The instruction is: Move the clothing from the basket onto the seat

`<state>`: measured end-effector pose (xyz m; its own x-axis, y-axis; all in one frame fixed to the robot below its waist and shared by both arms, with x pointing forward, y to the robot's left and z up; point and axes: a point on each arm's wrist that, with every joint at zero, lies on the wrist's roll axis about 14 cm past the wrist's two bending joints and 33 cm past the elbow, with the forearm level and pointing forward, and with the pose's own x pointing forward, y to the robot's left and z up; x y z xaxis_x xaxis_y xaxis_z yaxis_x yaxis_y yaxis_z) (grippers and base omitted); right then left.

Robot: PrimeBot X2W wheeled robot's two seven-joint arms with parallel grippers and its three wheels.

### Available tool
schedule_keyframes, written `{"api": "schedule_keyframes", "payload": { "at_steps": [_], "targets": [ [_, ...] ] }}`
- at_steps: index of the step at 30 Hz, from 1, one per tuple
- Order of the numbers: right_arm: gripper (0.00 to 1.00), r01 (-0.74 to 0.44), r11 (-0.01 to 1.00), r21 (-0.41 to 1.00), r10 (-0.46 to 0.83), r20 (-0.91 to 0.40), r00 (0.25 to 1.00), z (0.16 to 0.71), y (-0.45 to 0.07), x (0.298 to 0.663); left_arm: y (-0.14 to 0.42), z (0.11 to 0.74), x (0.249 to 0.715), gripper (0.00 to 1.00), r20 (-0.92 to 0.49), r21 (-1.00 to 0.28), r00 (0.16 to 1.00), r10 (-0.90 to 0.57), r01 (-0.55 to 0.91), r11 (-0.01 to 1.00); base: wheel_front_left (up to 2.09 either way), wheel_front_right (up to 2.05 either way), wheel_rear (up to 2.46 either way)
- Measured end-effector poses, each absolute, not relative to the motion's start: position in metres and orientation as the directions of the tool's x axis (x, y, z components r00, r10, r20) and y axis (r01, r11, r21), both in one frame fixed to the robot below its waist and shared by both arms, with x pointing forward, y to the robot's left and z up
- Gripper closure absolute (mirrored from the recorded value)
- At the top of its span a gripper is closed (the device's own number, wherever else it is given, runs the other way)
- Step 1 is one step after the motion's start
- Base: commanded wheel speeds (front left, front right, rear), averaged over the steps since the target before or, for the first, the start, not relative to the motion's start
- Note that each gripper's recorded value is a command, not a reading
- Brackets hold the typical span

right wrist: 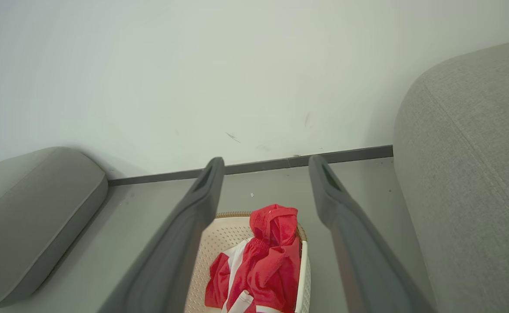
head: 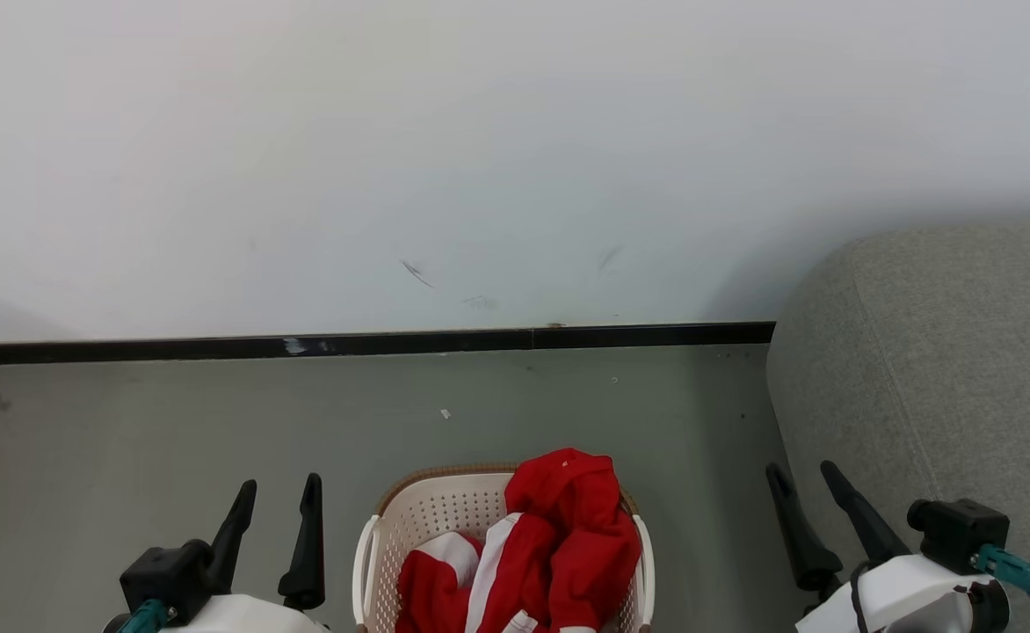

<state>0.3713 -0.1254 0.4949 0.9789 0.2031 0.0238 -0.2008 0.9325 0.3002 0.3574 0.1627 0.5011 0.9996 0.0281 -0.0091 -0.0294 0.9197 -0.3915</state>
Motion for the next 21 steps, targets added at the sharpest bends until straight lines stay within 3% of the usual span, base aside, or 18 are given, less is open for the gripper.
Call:
{"api": "schedule_keyframes", "payload": {
  "at_steps": [21],
  "targets": [
    [0.0,-0.273,0.962,0.016,0.271,0.057,0.961,0.501,-0.11,0.371,0.159,0.508,0.351,0.0,0.063,-0.171,0.998,0.029,-0.018,0.985,0.0,0.0,0.0]
  ]
}}
